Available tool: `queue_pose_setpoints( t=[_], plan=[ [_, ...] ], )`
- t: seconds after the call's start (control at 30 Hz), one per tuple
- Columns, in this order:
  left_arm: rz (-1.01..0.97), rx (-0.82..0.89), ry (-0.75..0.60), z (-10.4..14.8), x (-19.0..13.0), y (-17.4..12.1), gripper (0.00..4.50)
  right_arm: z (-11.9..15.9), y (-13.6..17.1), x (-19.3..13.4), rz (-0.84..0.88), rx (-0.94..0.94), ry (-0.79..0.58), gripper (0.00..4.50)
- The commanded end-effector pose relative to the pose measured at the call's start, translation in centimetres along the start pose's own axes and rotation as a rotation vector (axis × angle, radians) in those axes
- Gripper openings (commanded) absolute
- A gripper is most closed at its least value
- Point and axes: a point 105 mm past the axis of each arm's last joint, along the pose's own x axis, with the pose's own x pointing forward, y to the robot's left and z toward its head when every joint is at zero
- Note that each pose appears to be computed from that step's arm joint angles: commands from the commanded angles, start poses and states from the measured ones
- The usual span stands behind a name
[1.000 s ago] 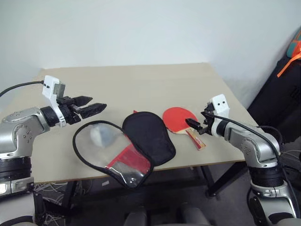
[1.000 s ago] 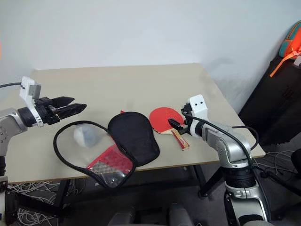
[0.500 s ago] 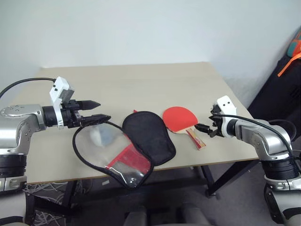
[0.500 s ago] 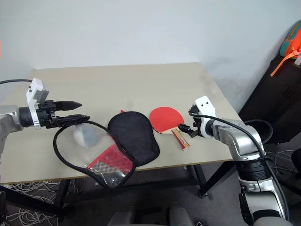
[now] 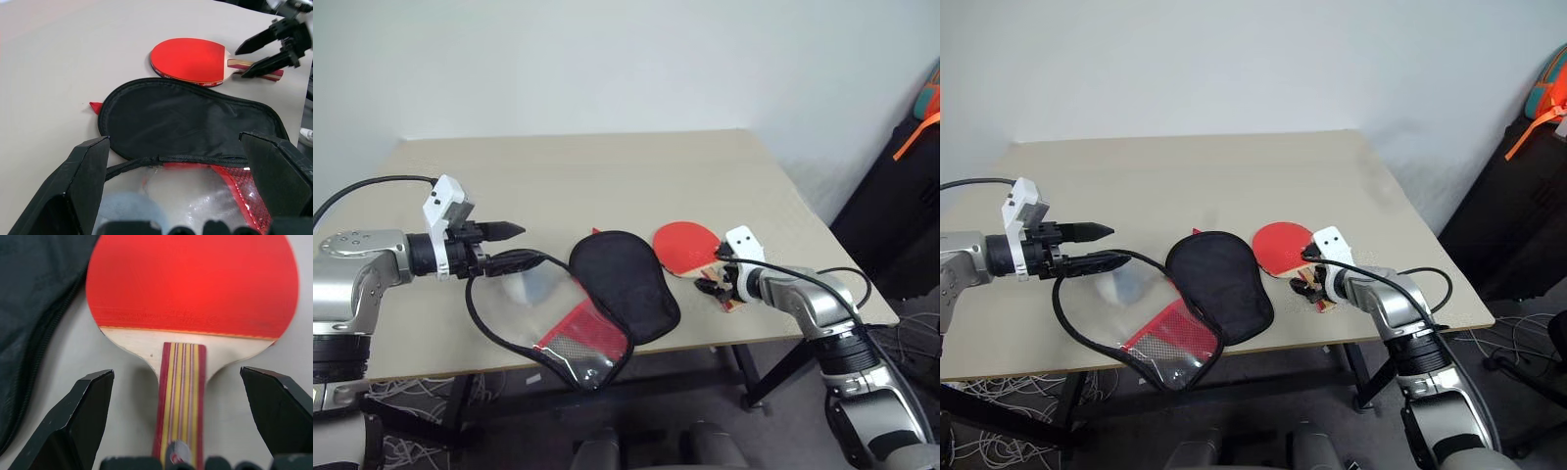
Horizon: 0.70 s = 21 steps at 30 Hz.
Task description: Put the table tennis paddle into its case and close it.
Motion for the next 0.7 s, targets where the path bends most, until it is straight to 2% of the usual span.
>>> queue_pose_setpoints(
  t=[0.03,0.23,0.27,0.37,0.53,0.7],
  plan=[
    [0.018,0.046,-0.035,1.5,-0.7,-0.1,4.5,0.6,-0.8,0.1,-0.071,-0.012,-0.033,3.61],
    [0.03,0.047,-0.039,1.6,-0.7,0.0,4.5,0.4,-0.7,0.4,-0.1,0.005,-0.029,1.54],
    [0.031,0.046,-0.04,1.6,-0.6,0.0,4.5,0.5,-0.7,0.4,-0.104,0.008,-0.034,1.33],
    [0.034,0.044,-0.044,1.6,-0.5,0.0,4.5,1.8,-1.1,0.2,-0.139,0.023,-0.095,1.25],
    [0.04,0.041,-0.048,1.6,-0.4,0.1,4.5,6.1,-1.4,-0.7,-0.156,0.091,-0.266,1.25],
    [0.044,0.042,-0.05,1.6,-0.2,0.3,4.5,9.5,3.3,-1.1,0.011,0.057,-0.348,1.25]
  ],
)
